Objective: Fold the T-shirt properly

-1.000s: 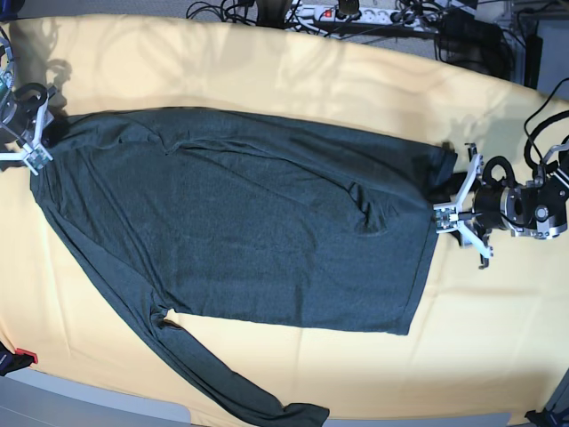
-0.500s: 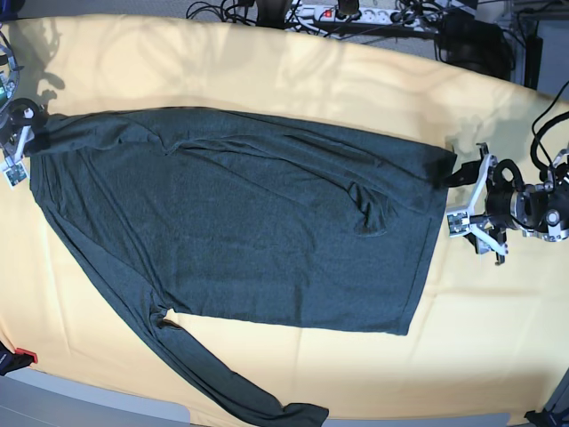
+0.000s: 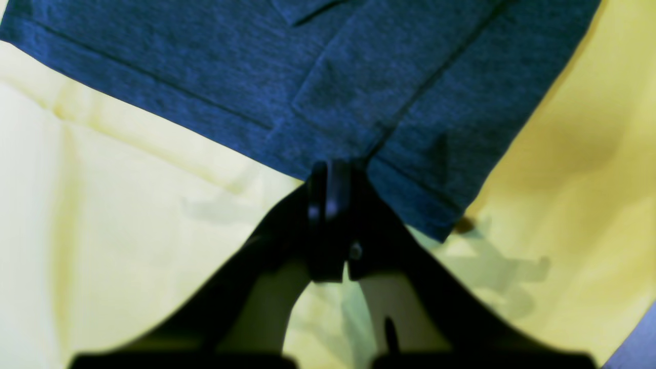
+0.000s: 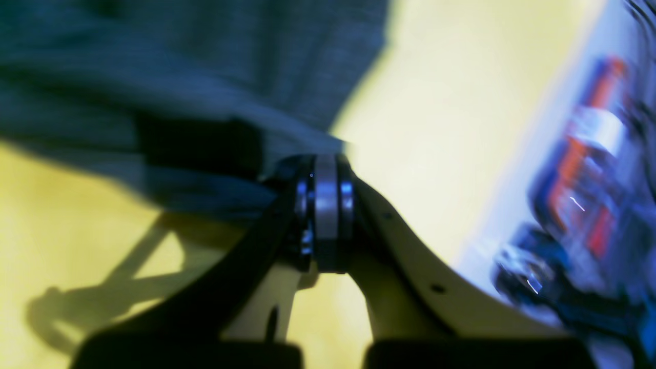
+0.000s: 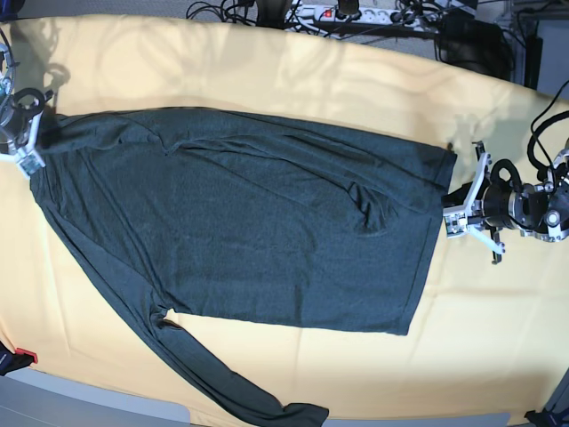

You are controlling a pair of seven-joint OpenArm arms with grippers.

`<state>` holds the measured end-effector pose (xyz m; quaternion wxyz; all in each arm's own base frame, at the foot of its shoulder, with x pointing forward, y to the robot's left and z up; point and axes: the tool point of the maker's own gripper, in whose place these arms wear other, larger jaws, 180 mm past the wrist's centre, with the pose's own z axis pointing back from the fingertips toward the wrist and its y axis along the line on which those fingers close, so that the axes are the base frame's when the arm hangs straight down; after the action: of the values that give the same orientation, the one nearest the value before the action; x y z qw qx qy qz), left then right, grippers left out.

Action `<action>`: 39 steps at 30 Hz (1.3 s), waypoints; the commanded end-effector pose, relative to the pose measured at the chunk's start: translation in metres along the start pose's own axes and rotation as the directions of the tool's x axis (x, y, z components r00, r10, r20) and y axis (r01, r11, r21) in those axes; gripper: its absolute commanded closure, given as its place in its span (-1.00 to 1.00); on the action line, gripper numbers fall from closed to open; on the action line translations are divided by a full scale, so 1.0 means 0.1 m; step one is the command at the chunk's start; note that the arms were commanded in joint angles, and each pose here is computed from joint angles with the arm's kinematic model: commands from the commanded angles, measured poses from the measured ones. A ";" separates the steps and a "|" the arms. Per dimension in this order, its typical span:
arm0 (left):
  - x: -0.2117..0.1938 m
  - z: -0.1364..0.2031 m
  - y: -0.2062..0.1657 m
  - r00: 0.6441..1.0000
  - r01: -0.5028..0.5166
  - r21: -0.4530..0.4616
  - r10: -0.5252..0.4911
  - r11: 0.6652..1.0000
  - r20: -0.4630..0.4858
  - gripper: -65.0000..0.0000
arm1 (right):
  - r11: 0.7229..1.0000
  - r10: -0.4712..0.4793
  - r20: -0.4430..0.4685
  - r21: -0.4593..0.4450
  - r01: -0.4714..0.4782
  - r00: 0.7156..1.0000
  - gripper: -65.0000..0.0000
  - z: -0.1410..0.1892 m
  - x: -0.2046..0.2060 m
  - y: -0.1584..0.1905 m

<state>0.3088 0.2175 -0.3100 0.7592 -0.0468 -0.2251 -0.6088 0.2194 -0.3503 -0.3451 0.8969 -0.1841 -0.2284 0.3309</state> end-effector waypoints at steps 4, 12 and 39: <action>0.04 0.12 0.09 1.000 -0.002 0.022 0.002 1.000 0.019 1.00 | 0.983 0.093 0.076 0.150 -0.104 0.993 1.00 0.09 0.18 0.22; 0.06 0.11 0.07 1.000 -0.016 0.008 0.016 1.000 0.025 1.00 | 0.957 0.157 0.052 0.238 -0.165 0.986 0.70 0.10 0.03 0.39; 0.33 0.15 -0.13 0.997 0.021 -0.042 -0.018 0.999 0.080 1.00 | 0.979 0.182 -0.014 0.092 -0.180 0.983 1.00 -0.11 -0.29 0.05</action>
<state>0.2899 0.1866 -0.2998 0.7455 -0.0930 -0.2260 -0.6201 0.1959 -0.3587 -0.3751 0.8793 -0.1464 -0.1854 0.4136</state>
